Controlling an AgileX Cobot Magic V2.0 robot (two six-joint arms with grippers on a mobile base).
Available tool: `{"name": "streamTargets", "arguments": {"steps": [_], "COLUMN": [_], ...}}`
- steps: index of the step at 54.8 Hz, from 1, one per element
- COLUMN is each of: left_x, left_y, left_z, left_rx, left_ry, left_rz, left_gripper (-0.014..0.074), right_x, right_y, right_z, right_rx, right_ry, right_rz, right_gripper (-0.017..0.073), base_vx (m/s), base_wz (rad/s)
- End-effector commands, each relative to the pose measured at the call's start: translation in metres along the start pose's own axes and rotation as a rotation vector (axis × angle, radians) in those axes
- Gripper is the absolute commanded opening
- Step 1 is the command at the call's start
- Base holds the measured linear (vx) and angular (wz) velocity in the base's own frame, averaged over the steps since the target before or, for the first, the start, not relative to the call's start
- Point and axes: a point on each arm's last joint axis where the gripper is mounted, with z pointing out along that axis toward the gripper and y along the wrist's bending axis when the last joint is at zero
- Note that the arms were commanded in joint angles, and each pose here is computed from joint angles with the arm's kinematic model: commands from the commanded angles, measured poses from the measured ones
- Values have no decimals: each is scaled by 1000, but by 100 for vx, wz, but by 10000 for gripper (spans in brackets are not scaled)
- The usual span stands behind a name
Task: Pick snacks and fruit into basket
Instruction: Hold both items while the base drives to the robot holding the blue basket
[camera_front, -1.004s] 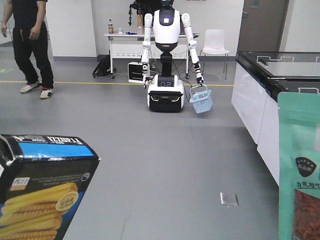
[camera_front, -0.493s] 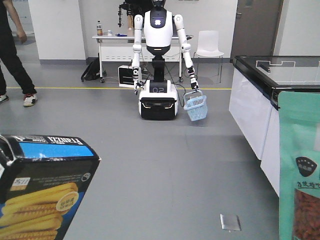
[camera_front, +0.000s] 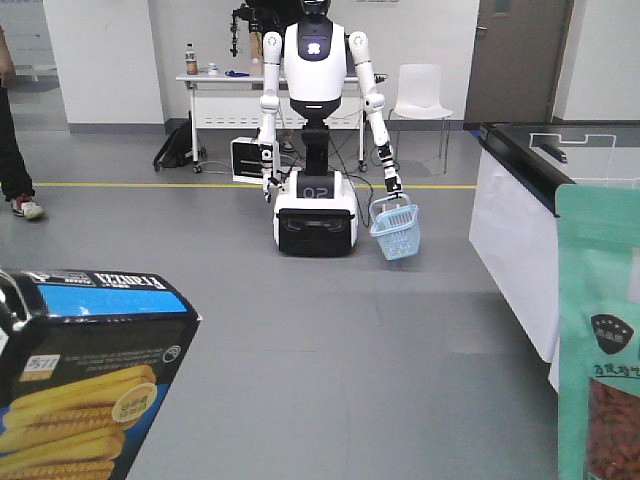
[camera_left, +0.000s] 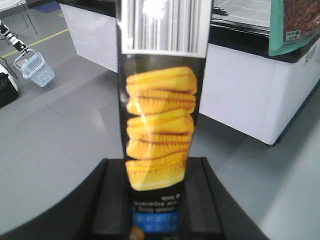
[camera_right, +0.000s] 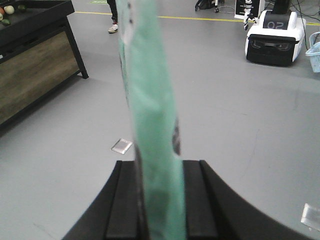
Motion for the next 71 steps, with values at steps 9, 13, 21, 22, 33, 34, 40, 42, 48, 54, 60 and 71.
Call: {"name": "streamTargets", "arguments": {"steps": [9, 13, 21, 22, 33, 34, 40, 42, 48, 54, 60, 71], "left_x": [-18, -18, -18, -18, -18, -18, -18, -18, -18, -18, -18, -18], "left_y": [2, 1, 1, 1, 1, 1, 2, 2, 2, 1, 1, 2], "left_z": [-7, -7, -7, -7, -7, -7, -7, -7, -7, -7, -7, -7], "left_rx": [-6, -6, -6, -6, -6, -6, -7, -7, -6, -6, -6, -6], "left_ry": [-131, -129, -130, -130, -130, -130, -129, -129, -131, -129, -130, -130], "left_rz": [-1, -1, -1, -1, -1, -1, -1, -1, -1, -1, -1, -1], "left_gripper": [-10, -10, -10, -10, -10, -10, -10, -10, -10, -10, -10, -10], "right_x": [-16, -16, -16, -16, -16, -16, -16, -16, -16, -16, -16, -16], "right_y": [2, 1, 1, 1, 1, 1, 1, 1, 2, 1, 2, 1], "right_z": [-6, -6, -6, -6, -6, -6, -6, -6, -6, -6, -6, -6], "right_rx": [2, 4, 3, 3, 3, 3, 3, 3, 2, 3, 2, 3], "right_ry": [-116, -117, -116, -116, -116, -116, -117, -117, -116, -116, -116, -116], "right_rz": [-3, -5, -4, -4, -4, -4, -4, -4, -4, -4, -4, -4], "right_gripper": [-7, -7, -7, -7, -7, -7, -7, -7, -7, -7, -7, -7], "base_vx": [50, 50, 51, 50, 51, 51, 51, 52, 53, 53, 54, 54], "base_wz": [6, 7, 5, 4, 1, -3, -4, -6, -8, -8, -10, -8]}}
